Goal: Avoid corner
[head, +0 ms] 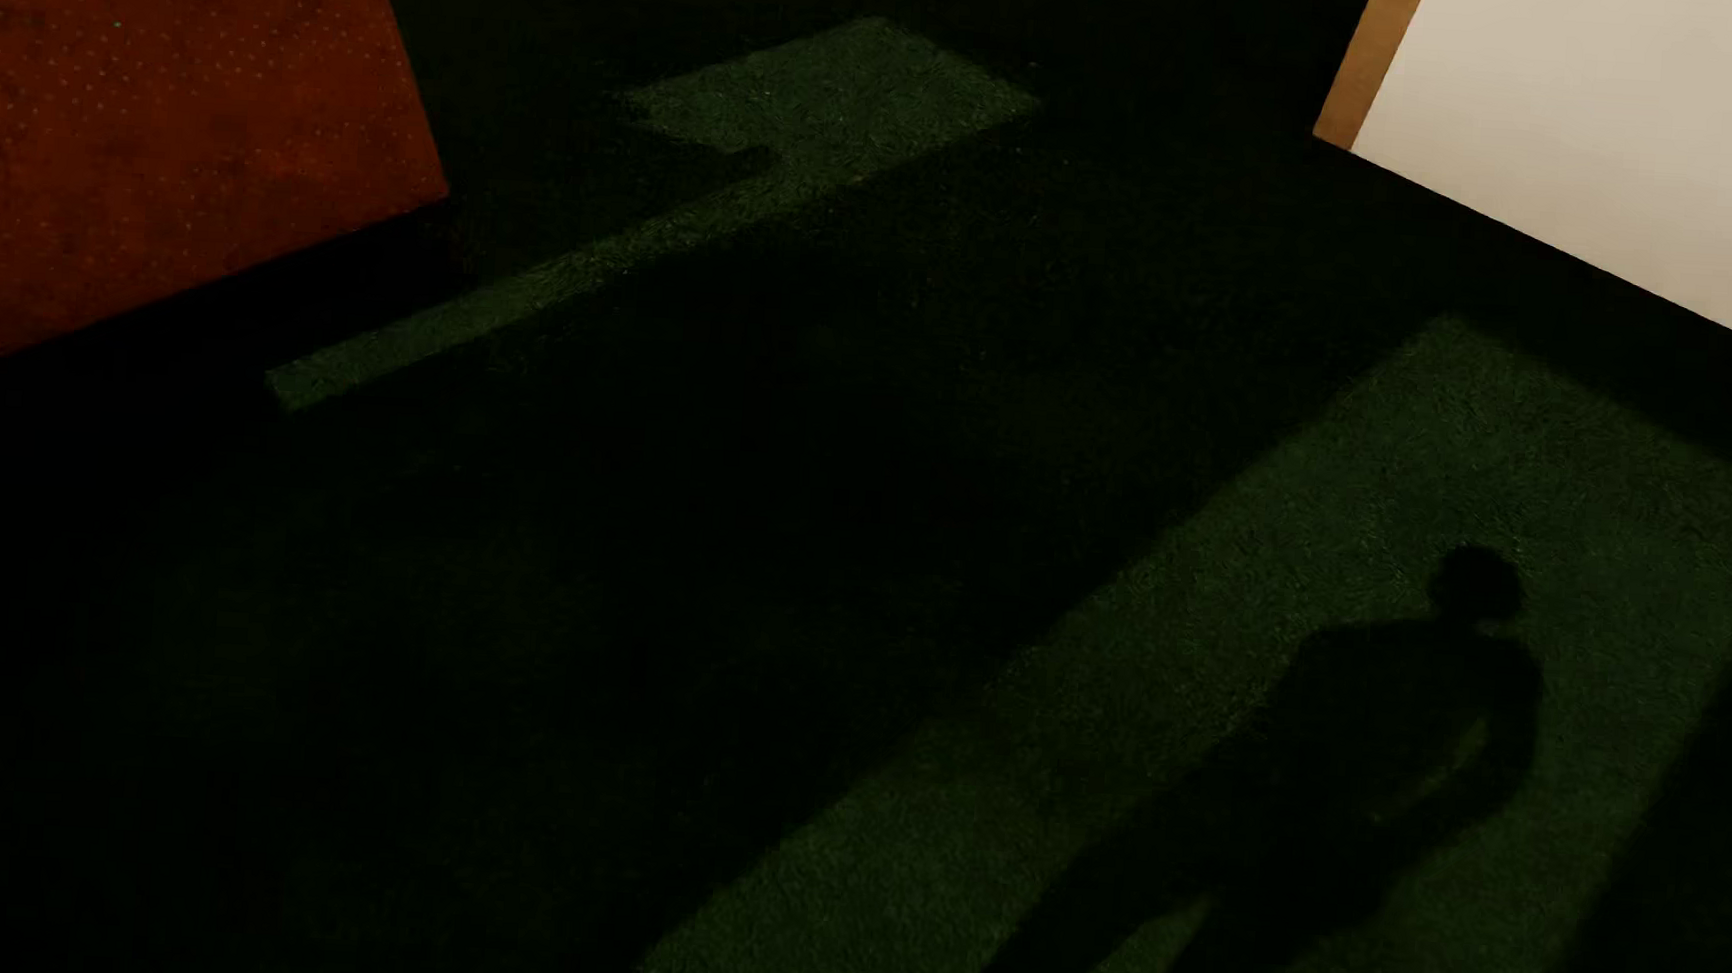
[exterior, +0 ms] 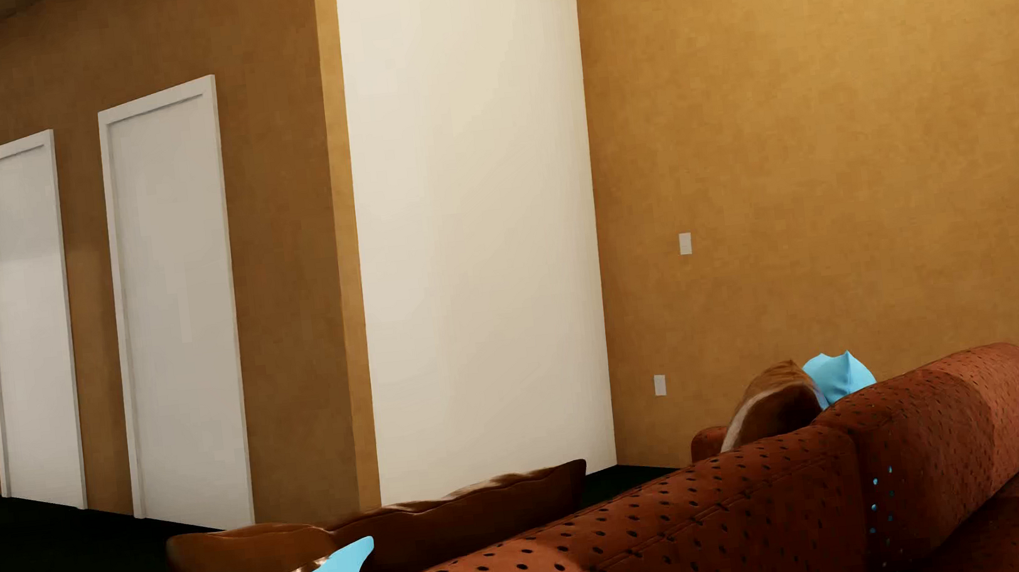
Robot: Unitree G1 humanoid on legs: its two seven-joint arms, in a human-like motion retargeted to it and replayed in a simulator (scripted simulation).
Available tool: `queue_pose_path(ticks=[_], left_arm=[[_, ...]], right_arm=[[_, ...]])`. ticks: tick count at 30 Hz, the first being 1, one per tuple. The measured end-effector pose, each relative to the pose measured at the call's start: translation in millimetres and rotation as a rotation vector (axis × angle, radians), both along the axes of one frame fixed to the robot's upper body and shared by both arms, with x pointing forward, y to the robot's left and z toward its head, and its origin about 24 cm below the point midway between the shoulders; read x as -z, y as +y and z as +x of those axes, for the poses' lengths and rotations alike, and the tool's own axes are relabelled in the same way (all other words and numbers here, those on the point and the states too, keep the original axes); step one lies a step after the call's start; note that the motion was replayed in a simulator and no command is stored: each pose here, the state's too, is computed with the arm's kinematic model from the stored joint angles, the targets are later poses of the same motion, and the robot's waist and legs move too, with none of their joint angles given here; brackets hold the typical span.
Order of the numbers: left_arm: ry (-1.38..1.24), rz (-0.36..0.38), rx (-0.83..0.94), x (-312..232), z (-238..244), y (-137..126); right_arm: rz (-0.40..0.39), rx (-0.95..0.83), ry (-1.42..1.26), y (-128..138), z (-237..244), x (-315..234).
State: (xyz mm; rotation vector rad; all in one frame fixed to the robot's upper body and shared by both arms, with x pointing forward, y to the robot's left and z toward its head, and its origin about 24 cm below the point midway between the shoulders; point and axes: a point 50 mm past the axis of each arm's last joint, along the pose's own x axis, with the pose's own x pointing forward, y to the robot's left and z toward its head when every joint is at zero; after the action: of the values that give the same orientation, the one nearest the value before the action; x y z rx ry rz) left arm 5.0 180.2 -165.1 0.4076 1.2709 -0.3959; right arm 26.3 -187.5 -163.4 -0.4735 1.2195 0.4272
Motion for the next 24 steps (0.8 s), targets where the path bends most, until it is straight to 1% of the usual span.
queue_pose_path(ticks=[1, 2, 3, 4, 6, 10, 14, 15, 16, 18, 19, 20, 24], left_arm=[[-0.027, 0.009, -0.024, -1, 9, 4], [-0.064, 0.034, -0.062, -3, 21, 16], [-0.102, 0.033, -0.048, -6, 33, 17], [-0.128, 0.036, -0.034, -7, 44, 19], [-0.188, 0.016, -0.029, -11, 63, 14], [-0.219, 0.005, -0.039, -13, 75, 9], [-0.214, 0.009, -0.038, -13, 73, 11], [-0.197, 0.013, -0.038, -12, 67, 12], [-0.182, 0.022, -0.064, -11, 60, 16], [-0.146, 0.031, -0.052, -8, 49, 18], [-0.136, 0.027, -0.045, -8, 45, 16], [-0.113, 0.029, -0.045, -7, 36, 16], [-0.026, 0.074, -0.047, -4, 9, 30]], right_arm=[[-0.018, 0.007, 0.018, -5, -3, 1], [-0.022, 0.027, 0.007, -7, 0, 1], [-0.024, 0.036, -0.001, -9, 2, 0], [-0.034, -0.008, 0.013, -8, 5, 2], [-0.028, -0.032, -0.022, -7, 16, 0], [0.002, -0.021, -0.093, 1, 38, -4], [0.031, -0.021, -0.120, 10, 44, -6], [0.040, -0.050, -0.113, 14, 41, -6], [0.039, -0.041, -0.108, 14, 40, -5], [0.027, -0.095, -0.103, 11, 40, -5], [0.038, -0.098, -0.151, 9, 48, -12], [0.032, -0.120, -0.152, 8, 50, -12], [0.025, -0.108, -0.215, 8, 78, -17]])
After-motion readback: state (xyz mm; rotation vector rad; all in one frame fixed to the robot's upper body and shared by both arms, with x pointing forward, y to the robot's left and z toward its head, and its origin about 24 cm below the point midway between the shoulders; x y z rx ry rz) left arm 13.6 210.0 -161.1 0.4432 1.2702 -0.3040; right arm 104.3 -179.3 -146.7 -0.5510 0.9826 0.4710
